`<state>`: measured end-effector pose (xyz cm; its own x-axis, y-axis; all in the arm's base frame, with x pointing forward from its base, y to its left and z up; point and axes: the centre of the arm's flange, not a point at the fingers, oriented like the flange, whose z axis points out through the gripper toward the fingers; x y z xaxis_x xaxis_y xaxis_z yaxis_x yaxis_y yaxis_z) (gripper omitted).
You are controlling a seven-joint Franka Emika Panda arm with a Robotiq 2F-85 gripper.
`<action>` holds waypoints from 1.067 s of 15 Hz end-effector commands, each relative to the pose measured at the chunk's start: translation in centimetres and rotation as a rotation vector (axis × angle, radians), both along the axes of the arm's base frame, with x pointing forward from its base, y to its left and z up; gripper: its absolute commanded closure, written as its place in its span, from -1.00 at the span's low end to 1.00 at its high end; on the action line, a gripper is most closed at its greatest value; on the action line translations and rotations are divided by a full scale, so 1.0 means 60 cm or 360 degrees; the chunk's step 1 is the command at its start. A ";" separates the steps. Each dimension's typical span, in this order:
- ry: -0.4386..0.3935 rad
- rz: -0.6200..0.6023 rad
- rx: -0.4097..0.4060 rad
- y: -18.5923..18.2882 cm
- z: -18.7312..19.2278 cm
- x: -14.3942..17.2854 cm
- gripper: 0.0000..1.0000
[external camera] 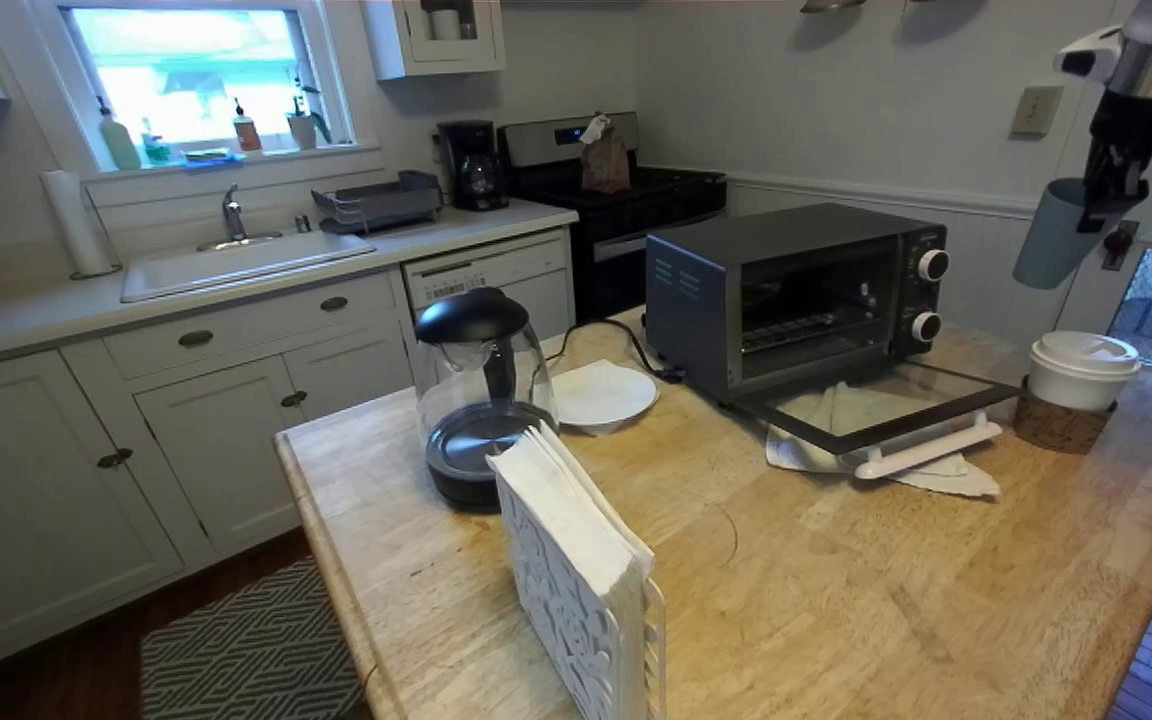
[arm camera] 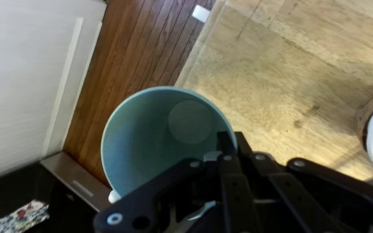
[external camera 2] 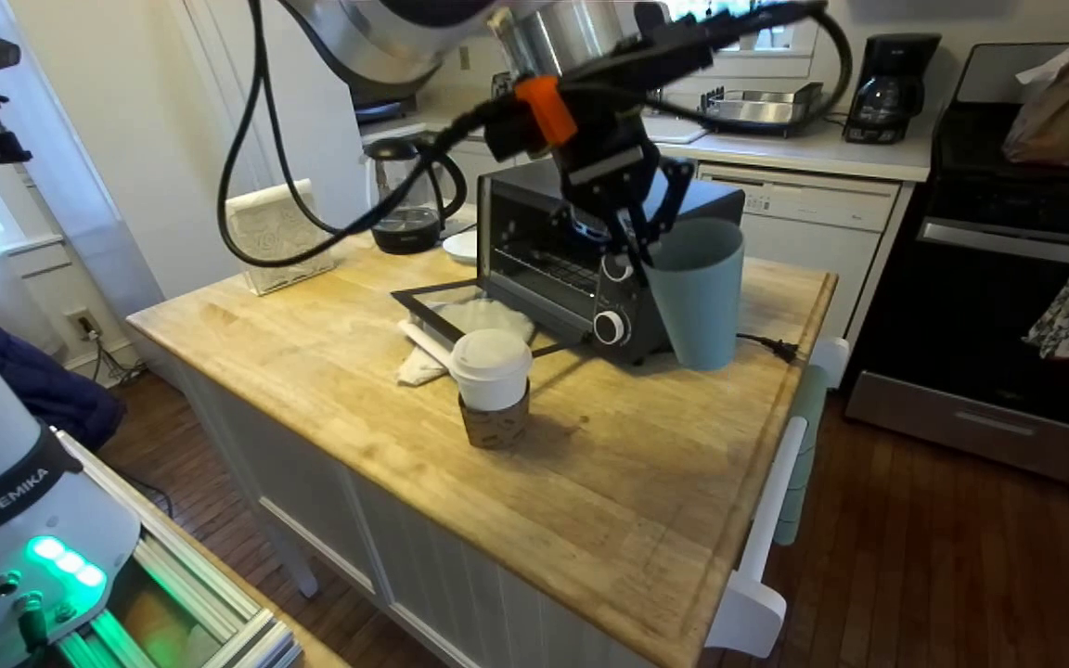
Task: Pick up the blue cup and move it to the right of the oven on the table
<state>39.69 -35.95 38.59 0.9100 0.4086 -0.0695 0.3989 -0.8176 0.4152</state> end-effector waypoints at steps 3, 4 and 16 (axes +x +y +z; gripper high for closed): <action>-0.0094 0.0477 -0.0064 0.187 0.146 -0.014 0.98; -0.0095 0.0566 -0.0084 0.224 0.168 -0.013 0.98; -0.0069 0.0979 -0.0164 0.423 0.235 -0.021 0.98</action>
<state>39.10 -10.43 53.06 0.5116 0.8510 -0.1186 0.7677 -0.3907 0.5079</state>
